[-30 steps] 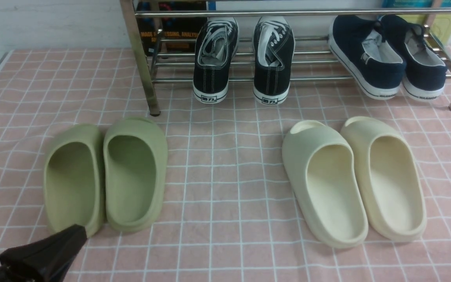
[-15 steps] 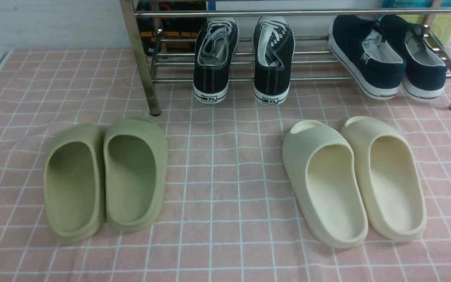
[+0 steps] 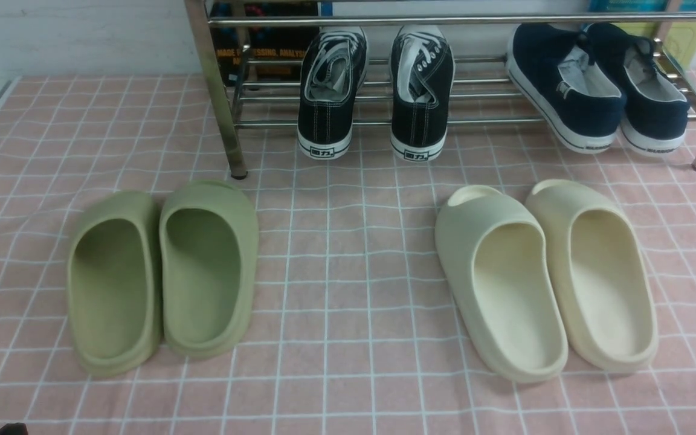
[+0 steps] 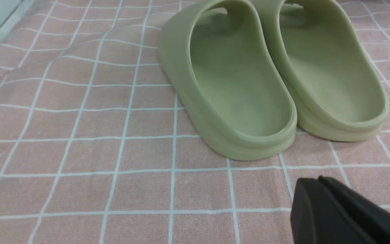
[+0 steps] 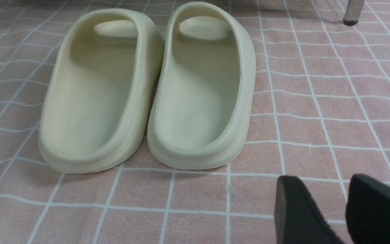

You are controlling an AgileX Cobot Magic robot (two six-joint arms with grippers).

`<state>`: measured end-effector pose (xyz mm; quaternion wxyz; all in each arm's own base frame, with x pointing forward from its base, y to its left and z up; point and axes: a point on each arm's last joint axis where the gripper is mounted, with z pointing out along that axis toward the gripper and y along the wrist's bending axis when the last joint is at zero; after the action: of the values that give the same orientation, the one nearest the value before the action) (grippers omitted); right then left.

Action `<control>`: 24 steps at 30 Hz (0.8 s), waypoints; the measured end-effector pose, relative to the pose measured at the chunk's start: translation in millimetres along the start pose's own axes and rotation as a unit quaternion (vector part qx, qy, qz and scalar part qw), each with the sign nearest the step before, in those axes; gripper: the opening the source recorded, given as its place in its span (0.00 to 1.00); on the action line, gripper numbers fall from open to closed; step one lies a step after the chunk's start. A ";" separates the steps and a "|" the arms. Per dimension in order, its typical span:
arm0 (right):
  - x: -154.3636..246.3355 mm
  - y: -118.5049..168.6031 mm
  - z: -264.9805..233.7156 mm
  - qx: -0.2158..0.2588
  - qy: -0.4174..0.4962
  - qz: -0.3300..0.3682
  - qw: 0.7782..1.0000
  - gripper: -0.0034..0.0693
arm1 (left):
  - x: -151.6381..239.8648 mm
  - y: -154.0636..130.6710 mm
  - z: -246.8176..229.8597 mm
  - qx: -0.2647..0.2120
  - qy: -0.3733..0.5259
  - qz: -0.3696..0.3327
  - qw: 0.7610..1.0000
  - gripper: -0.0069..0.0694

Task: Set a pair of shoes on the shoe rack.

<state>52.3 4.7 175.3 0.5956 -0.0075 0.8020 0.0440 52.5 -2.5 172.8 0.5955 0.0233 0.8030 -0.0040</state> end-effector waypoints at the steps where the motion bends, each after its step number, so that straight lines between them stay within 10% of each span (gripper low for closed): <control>1: 0.0 0.0 0.0 0.000 0.000 0.000 1.000 0.38 | 0.1 0.0 0.0 0.000 0.000 0.000 1.000 0.12; 24: 0.0 0.0 0.0 0.000 0.000 0.000 1.000 0.38 | 0.3 0.0 -0.1 0.000 0.003 -0.009 1.000 0.10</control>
<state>52.3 4.7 175.3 0.5956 -0.0075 0.8020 0.0440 52.4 -2.4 172.6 0.5932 0.0162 0.8048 -0.0090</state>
